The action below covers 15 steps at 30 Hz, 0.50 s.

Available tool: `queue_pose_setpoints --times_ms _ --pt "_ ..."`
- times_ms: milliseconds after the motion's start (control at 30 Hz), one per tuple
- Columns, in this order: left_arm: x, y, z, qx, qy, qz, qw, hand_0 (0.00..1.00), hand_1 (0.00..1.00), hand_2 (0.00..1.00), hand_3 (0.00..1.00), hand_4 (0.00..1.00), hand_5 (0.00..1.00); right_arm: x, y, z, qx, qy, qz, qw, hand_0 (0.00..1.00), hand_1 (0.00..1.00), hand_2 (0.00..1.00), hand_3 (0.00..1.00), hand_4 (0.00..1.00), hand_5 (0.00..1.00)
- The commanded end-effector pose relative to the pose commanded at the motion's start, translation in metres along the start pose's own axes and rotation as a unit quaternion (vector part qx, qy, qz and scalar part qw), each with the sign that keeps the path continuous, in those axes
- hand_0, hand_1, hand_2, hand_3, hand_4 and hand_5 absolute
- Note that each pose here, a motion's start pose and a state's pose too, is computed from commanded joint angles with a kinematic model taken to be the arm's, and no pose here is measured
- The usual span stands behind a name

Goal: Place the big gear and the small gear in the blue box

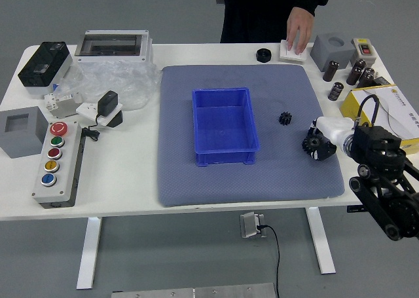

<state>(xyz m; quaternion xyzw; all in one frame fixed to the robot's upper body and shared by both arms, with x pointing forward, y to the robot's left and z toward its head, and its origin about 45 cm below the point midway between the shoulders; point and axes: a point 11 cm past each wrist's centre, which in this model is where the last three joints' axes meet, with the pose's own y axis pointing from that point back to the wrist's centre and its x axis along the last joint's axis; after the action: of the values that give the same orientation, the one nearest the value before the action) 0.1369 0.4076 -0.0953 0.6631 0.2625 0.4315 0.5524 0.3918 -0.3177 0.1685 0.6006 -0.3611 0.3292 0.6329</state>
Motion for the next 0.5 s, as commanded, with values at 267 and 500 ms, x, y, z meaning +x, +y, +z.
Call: queue_pose_setpoints --times_ms 267,500 --pt "-0.0003 0.0 0.0008 -0.001 0.0 0.0 1.0 0.778 0.744 0.728 0.664 0.545 0.23 -0.003 -0.0012 0.0007 -0.002 0.0 -0.004 1.0 0.756 0.673 0.72 0.67 0.711 0.196" --pt "-0.0006 0.0001 0.0012 -0.001 0.0 -0.001 1.0 0.777 0.743 0.728 0.665 0.545 0.229 -0.0015 -0.0017 0.0005 -0.004 -0.001 -0.001 1.0 0.747 0.663 0.712 0.672 0.704 0.199"
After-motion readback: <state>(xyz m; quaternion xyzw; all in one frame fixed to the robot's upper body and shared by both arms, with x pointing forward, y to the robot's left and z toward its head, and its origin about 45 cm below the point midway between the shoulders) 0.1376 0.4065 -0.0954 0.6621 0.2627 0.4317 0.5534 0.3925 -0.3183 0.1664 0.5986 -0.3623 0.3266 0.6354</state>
